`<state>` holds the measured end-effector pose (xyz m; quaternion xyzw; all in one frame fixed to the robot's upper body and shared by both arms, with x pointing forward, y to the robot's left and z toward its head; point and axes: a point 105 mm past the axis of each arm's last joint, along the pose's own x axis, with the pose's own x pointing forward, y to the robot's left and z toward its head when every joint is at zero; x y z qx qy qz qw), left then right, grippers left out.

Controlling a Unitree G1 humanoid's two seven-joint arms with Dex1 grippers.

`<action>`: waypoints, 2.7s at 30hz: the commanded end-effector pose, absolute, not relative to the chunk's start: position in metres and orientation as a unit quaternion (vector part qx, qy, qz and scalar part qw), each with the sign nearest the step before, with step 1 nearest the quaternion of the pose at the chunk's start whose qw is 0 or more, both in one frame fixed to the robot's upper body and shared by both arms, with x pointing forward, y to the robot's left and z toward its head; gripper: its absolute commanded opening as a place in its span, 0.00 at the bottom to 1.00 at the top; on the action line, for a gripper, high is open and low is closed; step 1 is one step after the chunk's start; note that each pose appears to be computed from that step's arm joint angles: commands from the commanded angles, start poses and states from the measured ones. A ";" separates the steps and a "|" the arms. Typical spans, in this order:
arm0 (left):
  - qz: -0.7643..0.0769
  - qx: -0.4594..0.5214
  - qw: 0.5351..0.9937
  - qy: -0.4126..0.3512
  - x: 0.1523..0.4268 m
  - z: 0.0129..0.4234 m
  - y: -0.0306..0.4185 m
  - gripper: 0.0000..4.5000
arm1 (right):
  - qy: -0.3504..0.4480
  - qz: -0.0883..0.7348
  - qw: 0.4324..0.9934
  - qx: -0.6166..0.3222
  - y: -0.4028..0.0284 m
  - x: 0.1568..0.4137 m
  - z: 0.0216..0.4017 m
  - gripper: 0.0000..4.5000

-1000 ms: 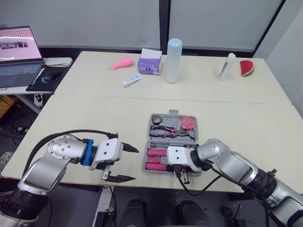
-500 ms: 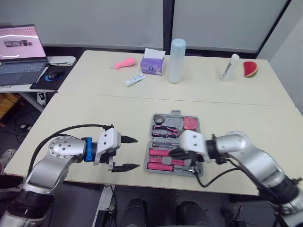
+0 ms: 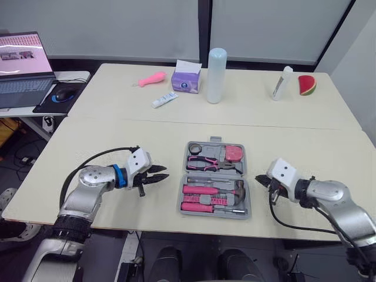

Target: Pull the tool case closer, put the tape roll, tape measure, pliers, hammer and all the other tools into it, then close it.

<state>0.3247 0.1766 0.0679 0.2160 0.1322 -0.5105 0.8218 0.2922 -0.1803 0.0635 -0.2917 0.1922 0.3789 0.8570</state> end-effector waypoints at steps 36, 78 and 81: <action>-0.607 0.238 0.750 0.107 0.327 0.043 0.109 0.01 | 0.158 0.470 0.818 -0.291 -0.135 0.294 0.057 0.00; -0.721 0.236 0.646 0.081 0.248 0.083 0.099 0.01 | 0.152 0.275 0.918 -0.243 -0.196 0.248 0.086 0.00; -0.736 0.254 0.621 0.090 0.242 0.068 0.085 0.01 | 0.157 0.279 0.918 -0.233 -0.190 0.245 0.084 0.00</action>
